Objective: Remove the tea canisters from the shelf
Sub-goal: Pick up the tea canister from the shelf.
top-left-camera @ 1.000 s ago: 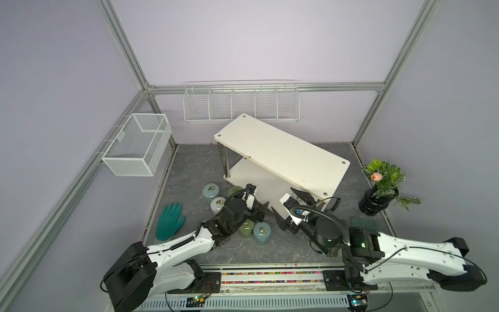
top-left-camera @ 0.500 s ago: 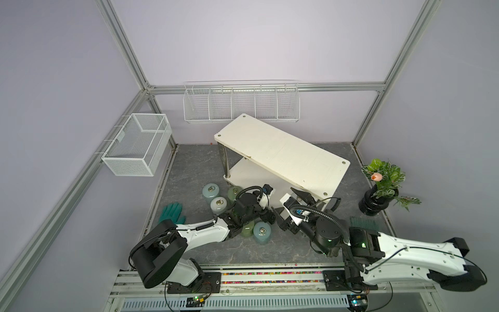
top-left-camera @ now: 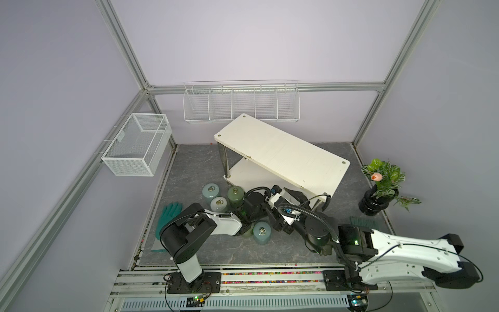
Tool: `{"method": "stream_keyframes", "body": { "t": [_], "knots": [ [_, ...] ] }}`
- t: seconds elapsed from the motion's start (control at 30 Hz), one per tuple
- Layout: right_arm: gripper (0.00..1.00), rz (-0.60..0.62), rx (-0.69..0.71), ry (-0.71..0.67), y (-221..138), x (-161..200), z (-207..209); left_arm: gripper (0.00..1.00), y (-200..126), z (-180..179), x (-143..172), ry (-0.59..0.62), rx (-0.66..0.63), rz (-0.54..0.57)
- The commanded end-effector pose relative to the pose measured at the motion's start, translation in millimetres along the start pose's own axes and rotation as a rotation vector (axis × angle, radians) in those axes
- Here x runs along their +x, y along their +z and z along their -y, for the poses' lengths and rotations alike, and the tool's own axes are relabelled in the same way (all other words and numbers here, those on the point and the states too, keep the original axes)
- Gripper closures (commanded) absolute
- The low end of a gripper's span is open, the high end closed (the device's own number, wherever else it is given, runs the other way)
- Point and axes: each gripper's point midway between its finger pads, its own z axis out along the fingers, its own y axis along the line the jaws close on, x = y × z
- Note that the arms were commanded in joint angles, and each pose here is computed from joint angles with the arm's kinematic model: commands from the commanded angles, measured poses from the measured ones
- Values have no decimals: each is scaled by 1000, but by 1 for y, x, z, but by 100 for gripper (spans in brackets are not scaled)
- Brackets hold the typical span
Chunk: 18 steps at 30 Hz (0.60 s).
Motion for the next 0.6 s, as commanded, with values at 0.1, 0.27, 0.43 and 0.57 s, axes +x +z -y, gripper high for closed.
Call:
{"method": "stream_keyframes", "body": {
  "t": [0.1,0.27,0.43,0.57],
  "knots": [
    [11,9,-4,7,0,-9,-1,0,16,4,-12,72,30,50],
    [11,15,-2,6,1,-9,-2,0,27,8,-9,74,52,39],
    [11,11,-4,1,2,-7,-3,0,34,12,-9,81,63,51],
    [11,7,-1,-3,2,-6,-2,0,39,15,-7,80,79,56]
  ]
}}
